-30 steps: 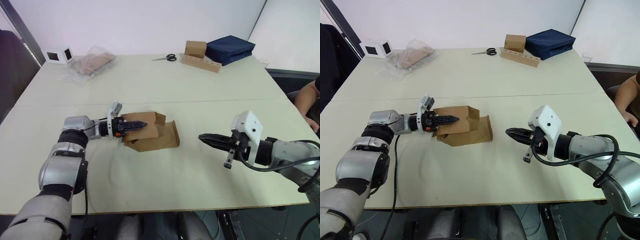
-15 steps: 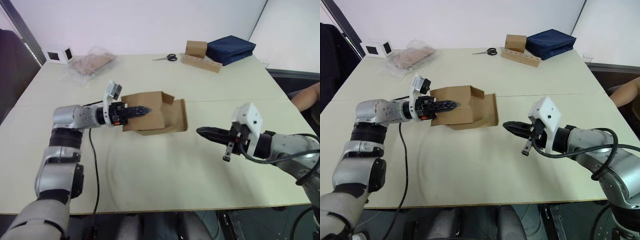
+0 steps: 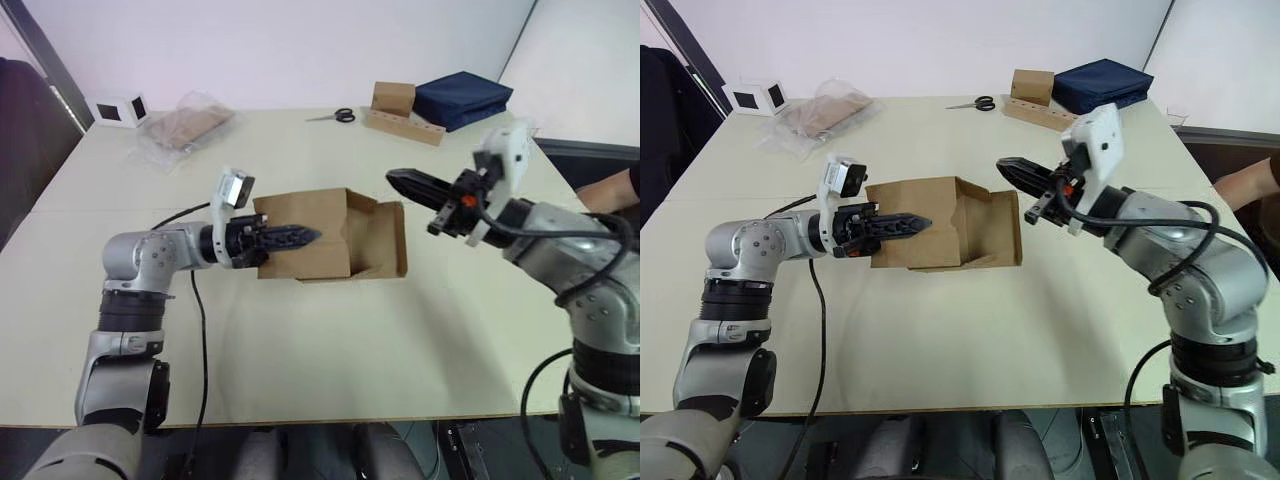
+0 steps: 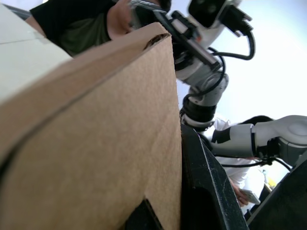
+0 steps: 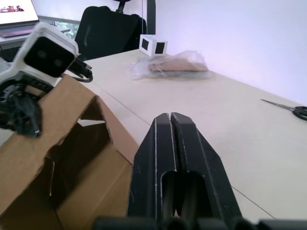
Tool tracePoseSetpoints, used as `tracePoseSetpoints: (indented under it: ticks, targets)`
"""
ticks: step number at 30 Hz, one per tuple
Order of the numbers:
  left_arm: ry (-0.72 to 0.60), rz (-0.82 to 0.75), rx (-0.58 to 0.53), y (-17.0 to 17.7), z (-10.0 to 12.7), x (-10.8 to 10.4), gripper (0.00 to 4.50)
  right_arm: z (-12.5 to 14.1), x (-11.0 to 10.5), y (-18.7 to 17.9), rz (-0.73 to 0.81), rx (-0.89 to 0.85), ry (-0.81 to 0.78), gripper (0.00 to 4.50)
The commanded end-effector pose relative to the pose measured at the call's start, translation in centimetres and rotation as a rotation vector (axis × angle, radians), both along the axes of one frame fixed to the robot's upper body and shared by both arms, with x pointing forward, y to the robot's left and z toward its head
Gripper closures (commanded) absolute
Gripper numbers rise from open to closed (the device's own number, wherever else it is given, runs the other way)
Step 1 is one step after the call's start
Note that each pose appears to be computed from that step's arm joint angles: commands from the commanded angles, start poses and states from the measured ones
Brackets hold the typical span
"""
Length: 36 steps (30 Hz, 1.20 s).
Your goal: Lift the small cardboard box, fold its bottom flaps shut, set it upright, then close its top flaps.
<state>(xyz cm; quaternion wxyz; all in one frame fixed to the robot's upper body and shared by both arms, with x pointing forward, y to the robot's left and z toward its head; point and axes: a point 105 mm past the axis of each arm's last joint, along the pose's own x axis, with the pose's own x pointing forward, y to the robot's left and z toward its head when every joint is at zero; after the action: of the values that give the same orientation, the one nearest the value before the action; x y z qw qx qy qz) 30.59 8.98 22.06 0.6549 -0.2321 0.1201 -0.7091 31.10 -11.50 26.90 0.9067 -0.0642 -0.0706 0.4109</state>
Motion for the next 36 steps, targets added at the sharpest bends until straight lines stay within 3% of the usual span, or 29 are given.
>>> tracePoseSetpoints:
  ticks: [1, 10, 18, 36]
  targets:
    - [-0.063, -0.006, -0.026, 0.2, 1.3, -0.5, 4.47, 1.2, -0.1, 0.9, 0.016, 0.008, -0.072, 4.50]
    - [-0.068, 0.009, -0.048, -0.1, 1.6, -0.4, 4.47, -0.3, -1.8, 5.0, 0.177, 0.001, -0.038, 4.50]
    - [-0.057, 0.020, -0.060, -0.7, 1.4, -0.1, 4.47, -0.5, -2.2, 7.0, 0.221, 0.007, -0.045, 4.50]
    - [-0.043, 0.071, -0.020, 0.7, 0.8, 0.3, 4.47, -0.4, -2.4, 3.5, 0.138, -0.084, -0.079, 4.50]
